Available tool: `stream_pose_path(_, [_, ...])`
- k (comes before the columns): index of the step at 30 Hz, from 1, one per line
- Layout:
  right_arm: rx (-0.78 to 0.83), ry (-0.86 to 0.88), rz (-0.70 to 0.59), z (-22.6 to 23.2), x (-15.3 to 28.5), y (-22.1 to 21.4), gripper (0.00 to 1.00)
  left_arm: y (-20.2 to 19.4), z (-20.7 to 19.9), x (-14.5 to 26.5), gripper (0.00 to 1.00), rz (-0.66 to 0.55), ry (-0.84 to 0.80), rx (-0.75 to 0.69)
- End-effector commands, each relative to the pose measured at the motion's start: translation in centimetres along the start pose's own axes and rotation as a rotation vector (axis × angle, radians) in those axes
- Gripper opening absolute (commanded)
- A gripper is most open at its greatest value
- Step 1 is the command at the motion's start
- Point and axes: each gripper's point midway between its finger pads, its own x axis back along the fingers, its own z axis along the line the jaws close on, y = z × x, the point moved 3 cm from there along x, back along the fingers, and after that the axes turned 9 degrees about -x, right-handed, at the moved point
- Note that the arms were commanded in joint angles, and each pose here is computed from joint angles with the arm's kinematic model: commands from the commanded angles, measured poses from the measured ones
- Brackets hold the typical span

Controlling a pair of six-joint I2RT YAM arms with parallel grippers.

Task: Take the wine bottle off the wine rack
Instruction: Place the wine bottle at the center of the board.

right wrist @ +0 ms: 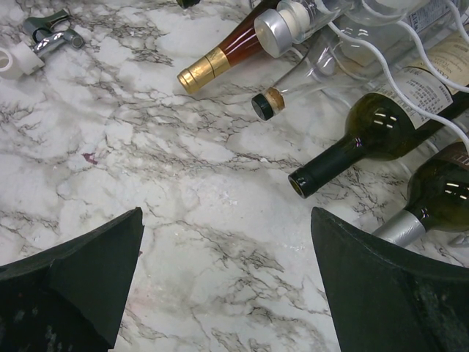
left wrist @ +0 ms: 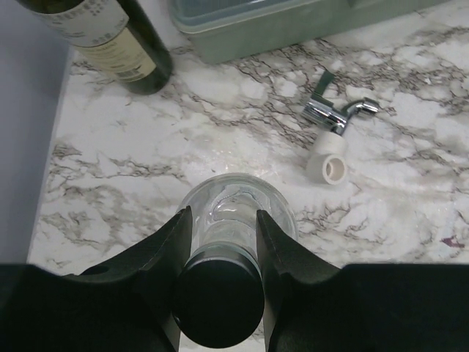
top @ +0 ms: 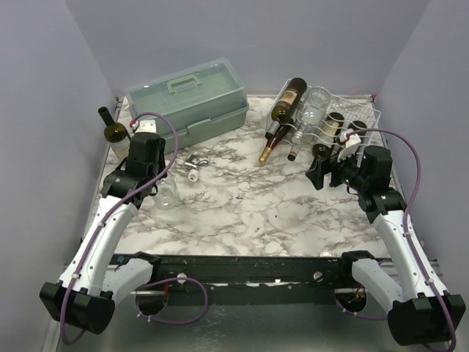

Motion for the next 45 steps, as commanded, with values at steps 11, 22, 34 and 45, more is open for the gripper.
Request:
stream_pose_path(11, [0.021, -0.022, -0.033, -0.3, 0.3, 0.5, 1.00, 5.6, 10.9, 0.7, 0.00, -0.324, 0.338, 0.337])
stream_pose_path(22, [0.021, -0.018, -0.032, -0.3, 0.3, 0.5, 1.00, 5.3, 16.6, -1.0, 0.00, -0.336, 0.556, 0.489])
stream_pose_path(34, [0.027, -0.018, -0.040, -0.2, 0.5, 0.7, 1.00, 5.0, 19.1, -4.3, 0.00, -0.265, 0.664, 0.479])
stream_pose_path(45, [0.029, -0.022, -0.045, -0.2, 0.6, 0.7, 1.00, 3.7, 19.3, -5.3, 0.43, -0.229, 0.680, 0.497])
